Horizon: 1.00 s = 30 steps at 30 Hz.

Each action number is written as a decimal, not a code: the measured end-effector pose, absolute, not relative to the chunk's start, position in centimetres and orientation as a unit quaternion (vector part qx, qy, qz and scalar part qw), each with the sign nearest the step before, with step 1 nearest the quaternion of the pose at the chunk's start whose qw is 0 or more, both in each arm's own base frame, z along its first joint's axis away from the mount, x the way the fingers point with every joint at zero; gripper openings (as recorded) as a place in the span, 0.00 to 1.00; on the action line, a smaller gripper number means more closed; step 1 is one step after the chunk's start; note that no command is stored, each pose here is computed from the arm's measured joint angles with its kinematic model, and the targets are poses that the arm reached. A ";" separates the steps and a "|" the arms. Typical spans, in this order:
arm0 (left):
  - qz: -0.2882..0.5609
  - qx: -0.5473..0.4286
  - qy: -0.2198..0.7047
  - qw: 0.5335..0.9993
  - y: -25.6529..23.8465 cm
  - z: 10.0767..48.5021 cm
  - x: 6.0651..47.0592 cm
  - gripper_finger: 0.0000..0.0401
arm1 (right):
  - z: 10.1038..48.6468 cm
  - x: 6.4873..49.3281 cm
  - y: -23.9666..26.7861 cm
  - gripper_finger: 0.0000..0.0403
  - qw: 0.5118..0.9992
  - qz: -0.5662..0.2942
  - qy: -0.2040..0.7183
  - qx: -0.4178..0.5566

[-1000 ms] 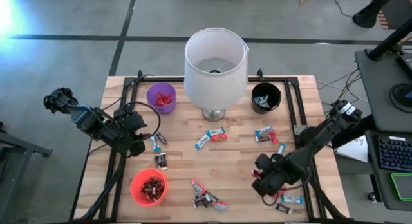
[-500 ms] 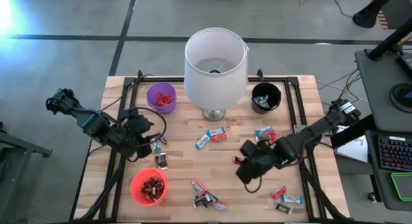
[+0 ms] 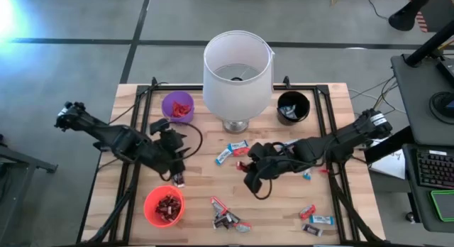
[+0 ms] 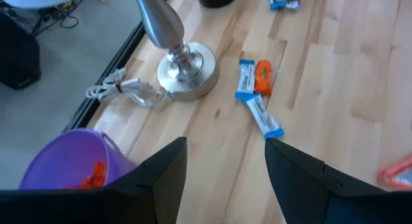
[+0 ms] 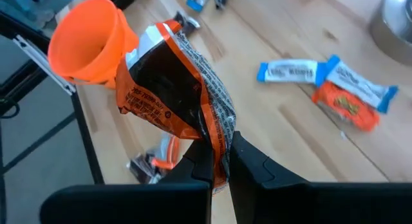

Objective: Sort candy
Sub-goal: Put the black chocolate into the orange bucket

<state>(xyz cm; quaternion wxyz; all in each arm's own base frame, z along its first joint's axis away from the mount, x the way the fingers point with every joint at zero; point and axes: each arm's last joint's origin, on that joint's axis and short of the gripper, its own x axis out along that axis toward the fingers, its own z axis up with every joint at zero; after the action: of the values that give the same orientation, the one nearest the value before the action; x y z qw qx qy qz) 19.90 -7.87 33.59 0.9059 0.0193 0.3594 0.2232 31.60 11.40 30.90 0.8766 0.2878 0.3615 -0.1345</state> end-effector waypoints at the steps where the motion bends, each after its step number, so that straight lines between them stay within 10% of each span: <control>1: 0.225 0.017 0.355 0.907 -7.8 33.6 20.2 0.48 | 31.0 31.9 11.4 0.04 0.879 -0.132 0.361 0.282; 30: -0.029 -0.010 0.268 0.963 -8.6 34.0 27.5 0.48 | 32.7 36.7 10.6 0.04 0.908 -0.115 0.320 0.247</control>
<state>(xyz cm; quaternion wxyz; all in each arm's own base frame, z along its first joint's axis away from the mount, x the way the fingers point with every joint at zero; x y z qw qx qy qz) 27.51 -8.61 33.99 0.9630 -0.0102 0.2678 -0.0294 36.71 10.61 32.72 0.9075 0.2468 0.3197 -0.1150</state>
